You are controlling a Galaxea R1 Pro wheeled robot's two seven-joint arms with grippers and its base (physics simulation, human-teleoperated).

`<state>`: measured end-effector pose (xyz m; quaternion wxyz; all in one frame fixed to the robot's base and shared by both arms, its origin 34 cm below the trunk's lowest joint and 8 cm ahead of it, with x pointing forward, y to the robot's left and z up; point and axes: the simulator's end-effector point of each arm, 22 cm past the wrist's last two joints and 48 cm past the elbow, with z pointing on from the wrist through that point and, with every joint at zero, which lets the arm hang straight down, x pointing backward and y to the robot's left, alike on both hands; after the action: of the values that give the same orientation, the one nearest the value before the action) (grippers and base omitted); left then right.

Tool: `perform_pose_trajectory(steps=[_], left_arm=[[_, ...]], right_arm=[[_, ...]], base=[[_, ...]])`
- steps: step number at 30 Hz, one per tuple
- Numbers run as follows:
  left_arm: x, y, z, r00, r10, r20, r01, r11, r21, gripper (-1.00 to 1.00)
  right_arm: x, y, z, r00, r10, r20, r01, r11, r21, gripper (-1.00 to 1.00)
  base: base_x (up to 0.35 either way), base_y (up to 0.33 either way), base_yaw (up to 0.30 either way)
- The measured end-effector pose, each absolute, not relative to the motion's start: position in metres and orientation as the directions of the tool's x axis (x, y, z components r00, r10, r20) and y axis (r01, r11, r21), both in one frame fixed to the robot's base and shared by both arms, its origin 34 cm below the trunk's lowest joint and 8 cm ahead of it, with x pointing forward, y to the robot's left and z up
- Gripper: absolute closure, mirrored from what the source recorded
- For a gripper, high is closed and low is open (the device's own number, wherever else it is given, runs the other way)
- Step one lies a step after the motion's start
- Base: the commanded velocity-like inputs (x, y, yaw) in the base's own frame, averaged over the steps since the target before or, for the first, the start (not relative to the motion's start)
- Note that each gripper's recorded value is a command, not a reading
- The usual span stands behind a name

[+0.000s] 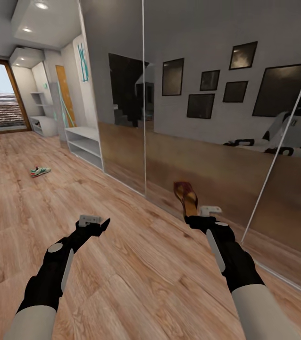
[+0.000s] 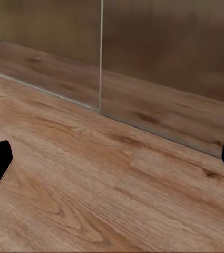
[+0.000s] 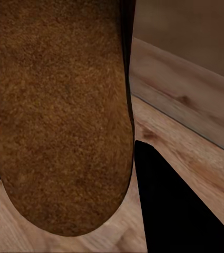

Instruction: Pick up the two gym shoes and the two sandals from the corridor floor and place them onto the hallstand (shoe rack) in the corridor, making sure they are on the rack and not on the floor. Arrange them so the two gym shoes are next to each other and the two sandals are next to each other.

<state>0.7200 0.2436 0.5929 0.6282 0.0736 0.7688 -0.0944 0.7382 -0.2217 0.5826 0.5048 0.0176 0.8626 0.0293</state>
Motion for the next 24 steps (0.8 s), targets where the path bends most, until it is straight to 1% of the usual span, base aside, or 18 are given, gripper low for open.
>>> perform_pose_trajectory(steps=[8,10,24], left_arm=[[0.7200,0.2417,0.6042,-0.178,-0.064,-0.982,0.231,0.967,-0.105,-1.00],[0.7201,0.2418,0.6045,-0.177,-0.066,-0.982,0.231,0.967,-0.107,-1.00],[0.7196,0.2418,0.6042,-0.178,-0.068,-0.982,0.231,0.967,-0.109,-1.00]], right_arm=[[0.7375,-0.2210,0.5877,-0.483,0.058,-0.874,-0.001,0.998,0.067,1.00],[0.7376,-0.2209,0.5879,-0.483,0.058,-0.874,-0.001,0.998,0.067,1.00],[0.7377,-0.2209,0.5883,-0.482,0.058,-0.874,-0.001,0.998,0.067,1.00]], base=[[0.239,0.234,0.004],[0.235,0.238,0.152],[0.236,0.237,0.273]])
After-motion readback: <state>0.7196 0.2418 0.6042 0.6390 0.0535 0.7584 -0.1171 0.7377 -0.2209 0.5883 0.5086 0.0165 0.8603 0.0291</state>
